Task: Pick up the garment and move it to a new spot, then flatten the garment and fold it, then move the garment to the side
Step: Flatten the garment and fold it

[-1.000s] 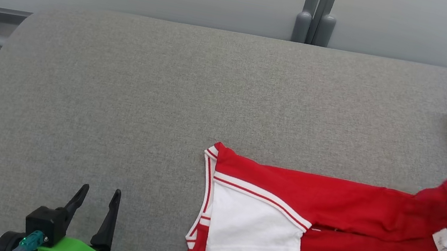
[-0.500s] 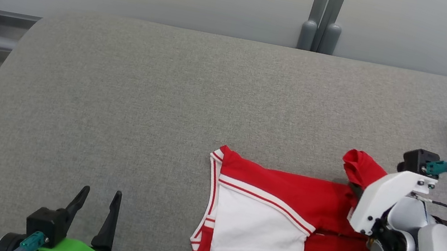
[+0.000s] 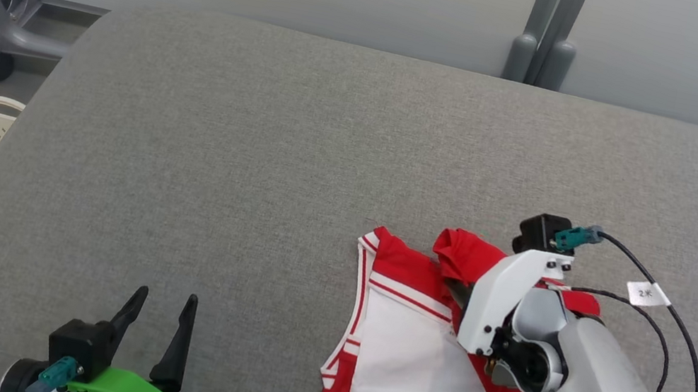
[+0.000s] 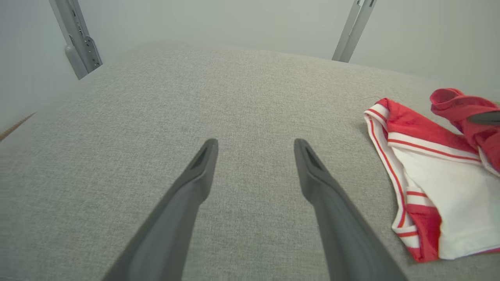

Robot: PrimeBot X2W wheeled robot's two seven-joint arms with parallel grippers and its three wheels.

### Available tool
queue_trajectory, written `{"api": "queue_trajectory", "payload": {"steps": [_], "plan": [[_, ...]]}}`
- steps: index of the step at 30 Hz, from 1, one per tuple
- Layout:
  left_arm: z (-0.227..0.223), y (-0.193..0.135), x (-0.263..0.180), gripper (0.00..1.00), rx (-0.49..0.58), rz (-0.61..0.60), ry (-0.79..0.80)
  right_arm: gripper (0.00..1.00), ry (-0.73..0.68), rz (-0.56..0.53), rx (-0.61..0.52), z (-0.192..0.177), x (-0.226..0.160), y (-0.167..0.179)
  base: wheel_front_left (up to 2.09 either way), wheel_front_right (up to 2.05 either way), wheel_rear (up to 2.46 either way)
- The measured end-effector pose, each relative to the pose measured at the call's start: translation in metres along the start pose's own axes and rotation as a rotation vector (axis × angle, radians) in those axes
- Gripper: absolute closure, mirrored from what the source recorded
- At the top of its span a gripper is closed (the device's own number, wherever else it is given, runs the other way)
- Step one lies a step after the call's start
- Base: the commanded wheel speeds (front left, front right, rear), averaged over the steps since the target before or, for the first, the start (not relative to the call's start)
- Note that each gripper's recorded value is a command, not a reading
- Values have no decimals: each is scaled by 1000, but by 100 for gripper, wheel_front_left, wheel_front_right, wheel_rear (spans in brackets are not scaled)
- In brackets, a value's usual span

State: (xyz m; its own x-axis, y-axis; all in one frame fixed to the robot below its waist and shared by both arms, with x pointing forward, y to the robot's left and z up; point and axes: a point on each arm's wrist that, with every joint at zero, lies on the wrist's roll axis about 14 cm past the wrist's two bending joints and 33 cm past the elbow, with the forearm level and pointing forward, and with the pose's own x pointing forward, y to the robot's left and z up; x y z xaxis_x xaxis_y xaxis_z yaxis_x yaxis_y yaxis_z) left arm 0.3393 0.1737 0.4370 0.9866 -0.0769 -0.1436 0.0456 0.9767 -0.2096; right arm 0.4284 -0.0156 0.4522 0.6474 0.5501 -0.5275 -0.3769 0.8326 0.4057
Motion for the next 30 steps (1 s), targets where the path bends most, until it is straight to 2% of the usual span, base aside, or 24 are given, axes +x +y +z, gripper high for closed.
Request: {"api": "queue_trajectory", "payload": {"steps": [8, 15, 16, 17, 23, 27, 30], "plan": [[-2, 8, -6, 0, -12, 31, 1, 100, 68, 108, -35, -15, 21, 39, 0, 0, 0], [-3, 12, -10, 0, -16, 48, 2, 100, 103, 139, -49, -26, 29, 52, 0, 0, 0], [-2, 12, -11, 0, -17, 48, 0, 53, 106, 142, -53, -27, 30, 53, 0, 0, 0], [-2, 12, -11, 0, -17, 48, 0, 0, 106, 146, -57, -27, 30, 55, 0, 0, 0], [-2, 14, -15, 0, -19, 53, -5, 0, 75, 205, -20, -19, 27, 75, 0, 0, 0], [-2, 11, -16, 0, -17, 45, -6, 0, -37, 227, -9, 16, 20, 83, 0, 0, 0], [-1, 7, -15, 0, -16, 32, -9, 0, -145, 196, -18, 47, 13, 75, 0, 0, 0]]}}
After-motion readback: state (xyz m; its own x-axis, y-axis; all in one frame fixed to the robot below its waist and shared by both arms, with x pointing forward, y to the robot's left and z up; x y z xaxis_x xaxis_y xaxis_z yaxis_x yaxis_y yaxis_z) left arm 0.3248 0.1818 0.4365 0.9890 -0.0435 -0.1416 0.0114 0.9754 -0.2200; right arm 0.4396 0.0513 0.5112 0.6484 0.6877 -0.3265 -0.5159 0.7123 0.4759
